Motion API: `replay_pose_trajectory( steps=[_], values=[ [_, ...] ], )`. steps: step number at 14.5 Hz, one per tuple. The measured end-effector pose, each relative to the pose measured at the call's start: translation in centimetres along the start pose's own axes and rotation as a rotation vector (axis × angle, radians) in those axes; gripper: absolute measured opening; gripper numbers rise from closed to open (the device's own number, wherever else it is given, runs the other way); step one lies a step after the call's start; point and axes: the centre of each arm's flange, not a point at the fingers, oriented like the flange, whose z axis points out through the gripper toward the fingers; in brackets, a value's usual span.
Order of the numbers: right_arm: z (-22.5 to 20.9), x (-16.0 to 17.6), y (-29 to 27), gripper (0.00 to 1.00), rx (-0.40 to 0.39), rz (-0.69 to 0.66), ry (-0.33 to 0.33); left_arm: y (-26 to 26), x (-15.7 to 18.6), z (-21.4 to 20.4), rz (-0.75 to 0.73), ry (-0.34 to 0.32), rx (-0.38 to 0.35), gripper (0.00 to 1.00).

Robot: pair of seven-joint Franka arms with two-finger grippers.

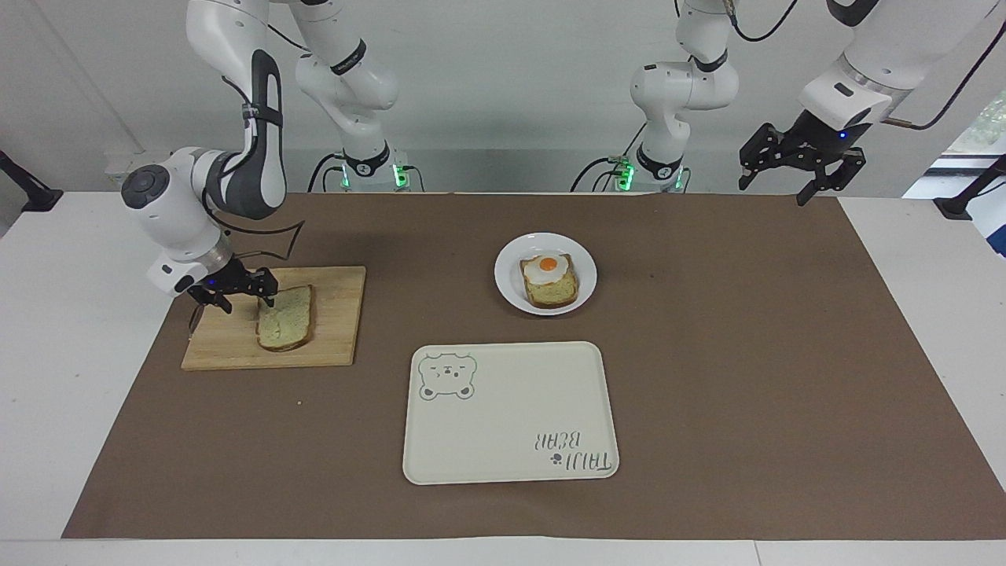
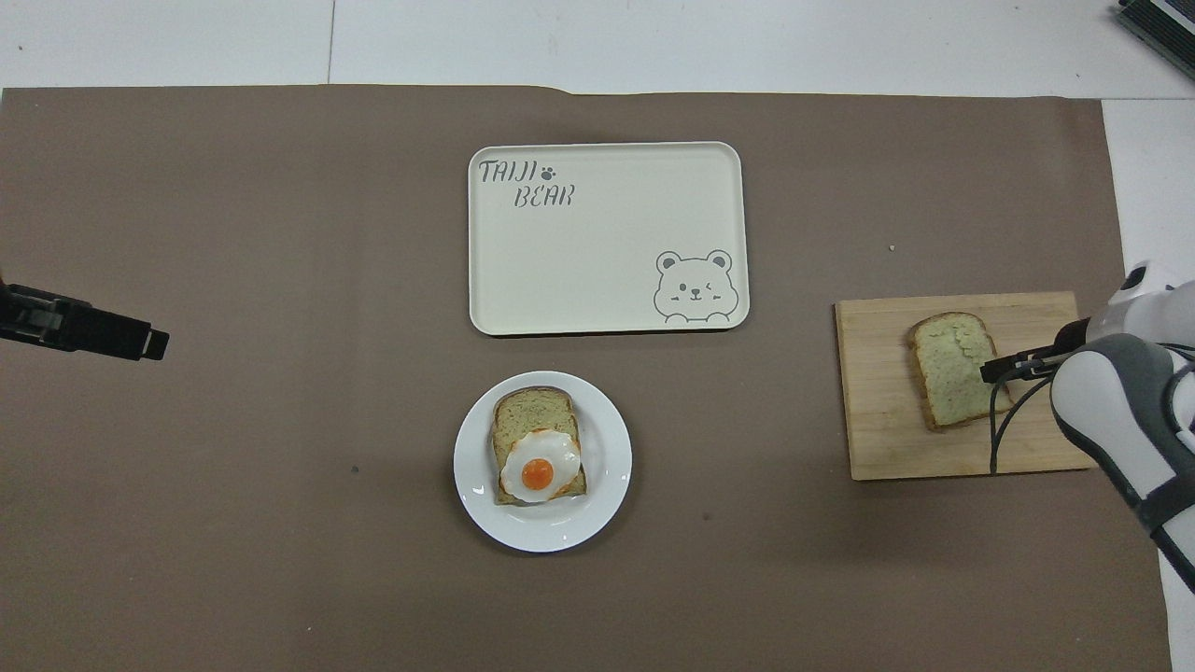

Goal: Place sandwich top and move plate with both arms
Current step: 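Lower the right gripper onto the bread slice on the wooden board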

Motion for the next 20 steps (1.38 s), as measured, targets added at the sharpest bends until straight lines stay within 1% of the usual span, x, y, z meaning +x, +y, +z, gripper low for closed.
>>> replay_pose_trajectory(
  steps=[1, 2, 3, 4, 5, 6, 7, 9, 10, 11, 15, 17, 19, 20],
  values=[
    [0.7, -0.1, 0.3, 0.74, 0.04, -0.006, 0.006, 0.0, 0.0, 0.0, 0.0, 0.0, 0.0, 1.0],
    [1.5, -0.2, 0.6, 0.67, 0.064, -0.007, 0.005, 0.0, 0.0, 0.0, 0.0, 0.0, 0.0, 1.0],
    [2.1, -0.3, 0.8, 0.67, 0.075, -0.007, 0.0, 0.0, 0.0, 0.0, 0.0, -0.001, 0.0, 1.0],
    [2.4, -0.3, 1.0, 0.62, 0.08, -0.005, -0.002, 0.0, 0.0, 0.0, 0.0, -0.001, 0.0, 1.0],
    [2.3, -0.2, 0.8, 0.55, 0.086, -0.002, 0.002, 0.0, 0.0, 0.0, 0.0, -0.001, 0.0, 1.0],
    [2.2, -0.2, 0.8, 0.55, 0.086, -0.003, 0.004, 0.0, 0.0, 0.1, 0.0, -0.001, 0.0, 1.0],
    [2.2, -0.2, 0.7, 0.5, 0.087, -0.003, 0.005, 0.0, 0.0, 0.1, 0.0, -0.001, 0.0, 1.0],
    [2.0, -0.1, 0.6, 0.31, 0.089, -0.003, 0.008, 0.0, 0.0, 0.1, 0.0, -0.002, 0.0, 1.0],
    [1.9, -0.2, 0.9, 0.19, 0.087, 0.002, 0.011, 0.0, 0.0, 0.1, 0.0, -0.002, 0.0, 1.0],
    [1.9, -0.3, 1.1, 0.11, 0.087, 0.006, 0.011, 0.0, 0.0, 0.1, 0.0, -0.002, 0.0, 1.0],
    [1.9, -0.4, 1.2, 0.11, 0.099, 0.017, 0.013, 0.0, 0.0, 0.1, 0.0, -0.001, 0.0, 1.0],
    [1.7, -0.5, 1.3, 0.11, 0.126, 0.034, 0.006, 0.0, 0.0, 0.1, 0.0, -0.001, 0.0, 1.0],
    [0.8, -0.2, 1.5, 0.08, 0.162, 0.046, -0.006, 0.0, 0.0, 0.0, 0.0, 0.001, 0.0, 1.0],
    [0.2, 0.0, 1.5, 0.08, 0.174, 0.049, -0.005, 0.0, 0.0, 0.0, 0.0, 0.001, 0.0, 1.0]
  ],
)
